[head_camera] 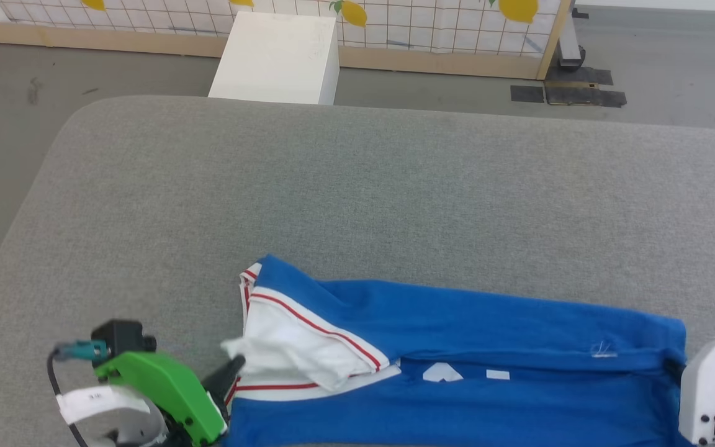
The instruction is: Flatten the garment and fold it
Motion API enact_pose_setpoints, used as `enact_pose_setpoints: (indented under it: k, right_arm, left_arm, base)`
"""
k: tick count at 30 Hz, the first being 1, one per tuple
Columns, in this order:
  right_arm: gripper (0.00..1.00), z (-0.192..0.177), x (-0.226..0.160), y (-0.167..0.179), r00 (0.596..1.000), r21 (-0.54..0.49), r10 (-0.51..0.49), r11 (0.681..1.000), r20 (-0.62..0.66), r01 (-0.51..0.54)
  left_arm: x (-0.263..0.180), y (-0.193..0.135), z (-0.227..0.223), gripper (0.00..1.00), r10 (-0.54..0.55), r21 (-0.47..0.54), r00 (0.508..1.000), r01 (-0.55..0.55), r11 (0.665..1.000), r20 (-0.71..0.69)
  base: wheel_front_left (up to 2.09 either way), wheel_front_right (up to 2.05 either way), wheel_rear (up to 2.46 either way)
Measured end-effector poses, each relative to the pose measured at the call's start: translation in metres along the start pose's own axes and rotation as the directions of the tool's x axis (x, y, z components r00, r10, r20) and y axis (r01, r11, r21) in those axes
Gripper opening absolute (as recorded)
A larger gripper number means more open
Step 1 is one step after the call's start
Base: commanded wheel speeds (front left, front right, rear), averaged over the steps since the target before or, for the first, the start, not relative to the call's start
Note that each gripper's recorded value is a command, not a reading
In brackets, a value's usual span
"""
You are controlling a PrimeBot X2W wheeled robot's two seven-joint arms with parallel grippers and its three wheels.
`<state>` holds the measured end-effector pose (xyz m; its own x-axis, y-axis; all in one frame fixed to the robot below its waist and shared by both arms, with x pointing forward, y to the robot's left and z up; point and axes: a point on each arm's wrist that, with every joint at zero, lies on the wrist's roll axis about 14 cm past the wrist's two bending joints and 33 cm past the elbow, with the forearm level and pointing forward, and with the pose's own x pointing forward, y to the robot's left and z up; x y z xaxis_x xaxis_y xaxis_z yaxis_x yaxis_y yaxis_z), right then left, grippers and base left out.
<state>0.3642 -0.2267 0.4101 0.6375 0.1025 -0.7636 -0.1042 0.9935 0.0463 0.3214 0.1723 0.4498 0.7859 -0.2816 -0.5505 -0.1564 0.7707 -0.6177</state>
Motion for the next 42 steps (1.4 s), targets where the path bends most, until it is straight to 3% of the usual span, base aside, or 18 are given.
enact_pose_setpoints:
  k: [5,13,14,15,16,26,31,35,42]
  right_arm:
    - [0.0,-0.024,0.002,0.003,0.998,0.016,0.005,1.0,-0.059,-0.004]
    - [0.0,-0.045,0.001,0.005,0.995,0.018,0.002,1.0,-0.097,0.0]
    - [0.62,-0.045,0.001,0.005,0.996,0.02,0.002,1.0,-0.091,0.0]
    - [1.0,-0.044,0.0,0.005,0.997,0.023,0.002,1.0,-0.084,0.0]
    - [1.0,-0.044,0.0,0.005,0.997,0.023,0.002,1.0,-0.08,0.0]
    - [1.0,-0.019,-0.021,-0.008,1.0,0.024,-0.018,1.0,0.009,0.017]
    - [1.0,-0.006,-0.035,-0.025,0.998,0.044,-0.05,0.998,0.04,0.048]
    - [1.0,-0.002,-0.036,-0.034,0.997,0.04,-0.07,0.997,0.035,0.068]
    - [1.0,-0.013,-0.02,-0.031,0.998,0.011,-0.028,1.0,-0.055,0.029]
  left_arm:
    - [0.003,0.021,-0.031,0.0,0.065,-0.066,0.994,-0.071,0.995,-0.084]
    - [0.001,0.051,-0.053,0.0,0.164,-0.078,0.975,-0.177,0.981,-0.152]
    - [0.001,0.053,-0.052,0.24,0.168,-0.081,0.975,-0.181,0.98,-0.148]
    - [0.001,0.054,-0.052,0.91,0.17,-0.078,0.974,-0.183,0.98,-0.148]
    - [0.0,0.054,-0.052,1.0,0.172,-0.072,0.974,-0.184,0.98,-0.147]
    - [-0.017,0.055,-0.022,1.0,0.203,0.05,0.975,-0.199,0.979,-0.091]
    - [-0.025,0.035,0.034,1.0,0.159,0.106,0.981,-0.17,0.98,0.108]
    - [-0.032,0.006,0.098,1.0,0.033,0.263,0.915,-0.149,0.953,0.401]
    - [-0.029,-0.023,0.13,1.0,-0.161,0.443,0.766,-0.175,0.879,0.622]
  base:
    - [0.0,0.0,0.0]
    - [0.0,0.0,0.0]
    - [0.0,0.0,0.0]
    - [0.0,0.0,0.0]
    - [0.0,0.0,0.0]
    - [0.0,0.0,0.0]
    - [0.0,0.0,0.0]
    - [0.0,0.0,0.0]
    - [0.0,0.0,0.0]
